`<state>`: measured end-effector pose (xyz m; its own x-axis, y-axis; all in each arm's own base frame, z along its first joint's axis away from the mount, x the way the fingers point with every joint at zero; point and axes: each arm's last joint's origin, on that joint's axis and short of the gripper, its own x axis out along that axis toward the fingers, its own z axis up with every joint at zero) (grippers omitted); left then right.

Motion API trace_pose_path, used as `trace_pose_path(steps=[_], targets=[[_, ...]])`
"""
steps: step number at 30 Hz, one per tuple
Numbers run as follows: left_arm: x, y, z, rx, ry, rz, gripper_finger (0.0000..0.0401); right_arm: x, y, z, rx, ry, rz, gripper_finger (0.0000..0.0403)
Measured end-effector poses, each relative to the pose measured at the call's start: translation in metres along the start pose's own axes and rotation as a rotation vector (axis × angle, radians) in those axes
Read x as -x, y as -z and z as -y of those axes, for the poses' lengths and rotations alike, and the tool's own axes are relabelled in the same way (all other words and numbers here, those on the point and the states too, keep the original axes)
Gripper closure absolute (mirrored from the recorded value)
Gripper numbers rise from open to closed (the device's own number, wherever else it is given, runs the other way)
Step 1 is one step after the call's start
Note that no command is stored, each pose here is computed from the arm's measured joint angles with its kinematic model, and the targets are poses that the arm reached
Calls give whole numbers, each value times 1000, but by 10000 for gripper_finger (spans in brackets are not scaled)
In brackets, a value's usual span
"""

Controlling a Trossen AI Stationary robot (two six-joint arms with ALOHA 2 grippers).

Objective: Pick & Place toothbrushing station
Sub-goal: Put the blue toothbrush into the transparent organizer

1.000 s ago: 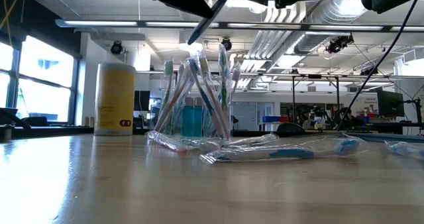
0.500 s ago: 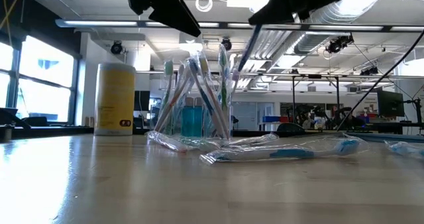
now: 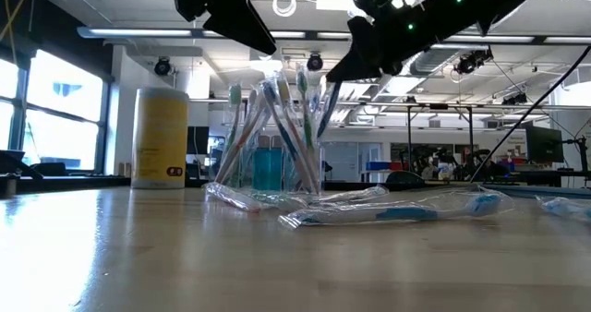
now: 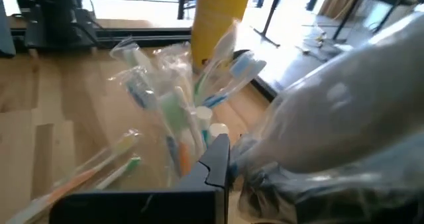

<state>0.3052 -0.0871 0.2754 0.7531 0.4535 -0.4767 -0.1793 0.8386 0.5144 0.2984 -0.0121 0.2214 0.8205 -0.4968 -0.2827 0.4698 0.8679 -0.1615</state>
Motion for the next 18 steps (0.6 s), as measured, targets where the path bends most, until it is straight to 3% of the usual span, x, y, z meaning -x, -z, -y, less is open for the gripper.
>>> trace_pose_path(steps=[18], targets=[[0,2,1,-13,21,-13,180,-42,34,16,-74,-51,-135,389]])
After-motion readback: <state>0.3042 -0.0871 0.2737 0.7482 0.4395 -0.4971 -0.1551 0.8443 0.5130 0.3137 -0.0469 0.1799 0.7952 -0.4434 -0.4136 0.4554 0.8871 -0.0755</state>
